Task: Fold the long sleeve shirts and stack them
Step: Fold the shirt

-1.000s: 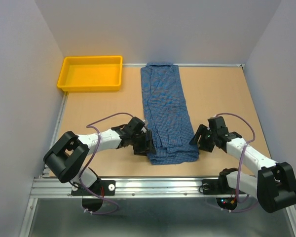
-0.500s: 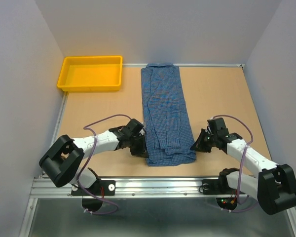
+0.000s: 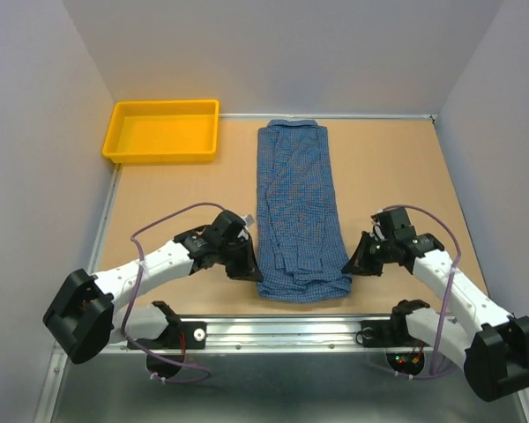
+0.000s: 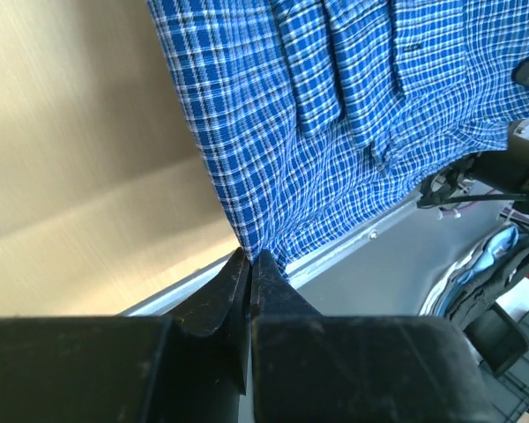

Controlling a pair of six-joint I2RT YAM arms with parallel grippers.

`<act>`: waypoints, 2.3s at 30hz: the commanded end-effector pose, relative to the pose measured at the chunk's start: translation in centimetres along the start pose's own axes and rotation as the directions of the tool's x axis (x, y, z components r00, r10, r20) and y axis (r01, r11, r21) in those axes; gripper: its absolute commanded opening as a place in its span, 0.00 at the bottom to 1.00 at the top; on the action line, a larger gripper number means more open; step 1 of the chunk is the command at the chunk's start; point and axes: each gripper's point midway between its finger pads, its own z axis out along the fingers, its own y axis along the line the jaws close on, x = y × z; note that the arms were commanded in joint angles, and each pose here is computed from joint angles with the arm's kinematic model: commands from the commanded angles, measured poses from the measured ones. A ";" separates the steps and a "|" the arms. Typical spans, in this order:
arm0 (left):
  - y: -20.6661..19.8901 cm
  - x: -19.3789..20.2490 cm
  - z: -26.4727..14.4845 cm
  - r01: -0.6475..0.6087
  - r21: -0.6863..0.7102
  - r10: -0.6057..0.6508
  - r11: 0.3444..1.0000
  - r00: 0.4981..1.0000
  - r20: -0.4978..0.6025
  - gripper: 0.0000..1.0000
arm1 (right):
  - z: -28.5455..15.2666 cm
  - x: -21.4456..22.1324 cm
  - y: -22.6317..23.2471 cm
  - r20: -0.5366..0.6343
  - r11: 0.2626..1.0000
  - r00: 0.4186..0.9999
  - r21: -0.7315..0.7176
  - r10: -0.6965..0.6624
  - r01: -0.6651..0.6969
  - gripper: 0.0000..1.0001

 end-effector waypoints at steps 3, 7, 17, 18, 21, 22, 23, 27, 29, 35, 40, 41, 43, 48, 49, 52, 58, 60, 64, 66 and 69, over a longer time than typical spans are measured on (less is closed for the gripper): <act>-2.2 -5.2 -1.8 0.005 0.042 -0.009 0.999 0.995 0.104 0.05 | -2.9 -6.7 5.1 0.147 0.991 0.980 0.004 -0.132 0.133 0.01; -3.1 -10.2 -2.6 0.002 0.055 -0.012 0.998 0.983 0.184 0.05 | -2.7 -10.9 7.6 0.193 0.984 0.965 0.022 -0.176 0.175 0.01; -6.0 -20.3 -2.4 -0.038 0.071 0.017 0.997 0.961 0.277 0.05 | -0.7 -18.9 12.4 0.257 0.980 0.949 -0.027 -0.185 0.198 0.01; -6.4 -21.6 -2.3 -0.046 0.071 0.024 0.996 0.958 0.287 0.05 | -0.4 -20.1 12.9 0.264 0.980 0.947 -0.029 -0.184 0.198 0.01; -5.8 -24.8 -2.0 -0.037 0.053 0.019 0.998 0.950 0.311 0.05 | -0.1 -23.1 13.5 0.288 0.981 0.941 -0.031 -0.175 0.192 0.01; -5.6 -25.4 -1.9 -0.034 0.048 0.017 0.998 0.949 0.315 0.05 | 0.0 -23.7 13.7 0.293 0.981 0.940 -0.035 -0.173 0.192 0.01; -5.9 -26.5 -2.3 -0.036 0.049 0.018 0.998 0.943 0.334 0.05 | 0.3 -24.3 13.6 0.290 0.981 0.942 -0.035 -0.171 0.189 0.01; -3.8 -29.4 -1.6 -0.004 0.013 -0.001 1.000 0.928 0.372 0.05 | 1.6 -26.9 13.8 0.296 0.982 0.940 -0.030 -0.171 0.188 0.01; -3.2 -31.0 -1.4 -0.015 0.000 0.014 1.000 0.918 0.396 0.05 | 2.8 -28.2 13.8 0.294 0.982 0.940 -0.026 -0.172 0.188 0.01; -2.4 -33.9 0.2 -0.047 -0.015 0.049 0.999 0.899 0.435 0.05 | 6.5 -30.6 13.3 0.281 0.980 0.942 -0.030 -0.181 0.197 0.01; -3.0 -35.6 0.9 -0.098 0.003 0.085 0.995 0.881 0.465 0.05 | 8.0 -31.8 12.7 0.284 0.977 0.937 -0.009 -0.202 0.213 0.01; -3.0 -35.9 1.0 -0.104 -0.001 0.092 0.995 0.879 0.468 0.05 | 7.9 -32.0 12.8 0.289 0.976 0.935 -0.009 -0.206 0.218 0.01; -3.3 -36.7 0.7 -0.130 -0.013 0.120 0.991 0.862 0.492 0.05 | 8.0 -32.4 13.0 0.295 0.973 0.931 -0.009 -0.217 0.230 0.01; -3.7 -38.3 0.4 -0.166 -0.028 0.155 0.986 0.830 0.536 0.06 | 8.1 -33.6 12.7 0.320 0.973 0.921 0.016 -0.222 0.229 0.02; -3.7 -38.4 0.5 -0.169 -0.030 0.158 0.985 0.829 0.537 0.06 | 8.3 -33.7 12.6 0.320 0.974 0.922 0.018 -0.220 0.226 0.02; -3.0 -38.6 1.4 -0.162 -0.038 0.157 0.986 0.833 0.531 0.08 | 8.8 -34.2 11.9 0.320 0.977 0.924 0.033 -0.211 0.212 0.06; -1.7 -39.2 2.9 -0.141 -0.066 0.155 0.988 0.835 0.529 0.20 | 9.7 -34.7 10.4 0.323 0.980 0.925 0.074 -0.200 0.186 0.24; -1.8 -39.8 2.9 -0.145 -0.072 0.161 0.987 0.826 0.541 0.34 | 9.6 -34.9 10.3 0.330 0.979 0.922 0.084 -0.203 0.185 0.37; -3.2 -41.3 1.0 -0.162 -0.077 0.176 0.984 0.788 0.591 0.60 | 6.9 -36.2 11.8 0.397 0.973 0.888 0.090 -0.231 0.213 0.55; -4.7 -42.2 -1.2 -0.176 -0.077 0.184 0.981 0.750 0.635 0.75 | 5.1 -37.1 12.5 0.446 0.968 0.859 0.115 -0.250 0.222 0.64; -7.0 -43.1 -5.2 -0.186 -0.074 0.183 0.980 0.686 0.704 0.79 | 1.2 -38.0 14.3 0.517 0.947 0.794 0.147 -0.321 0.287 0.70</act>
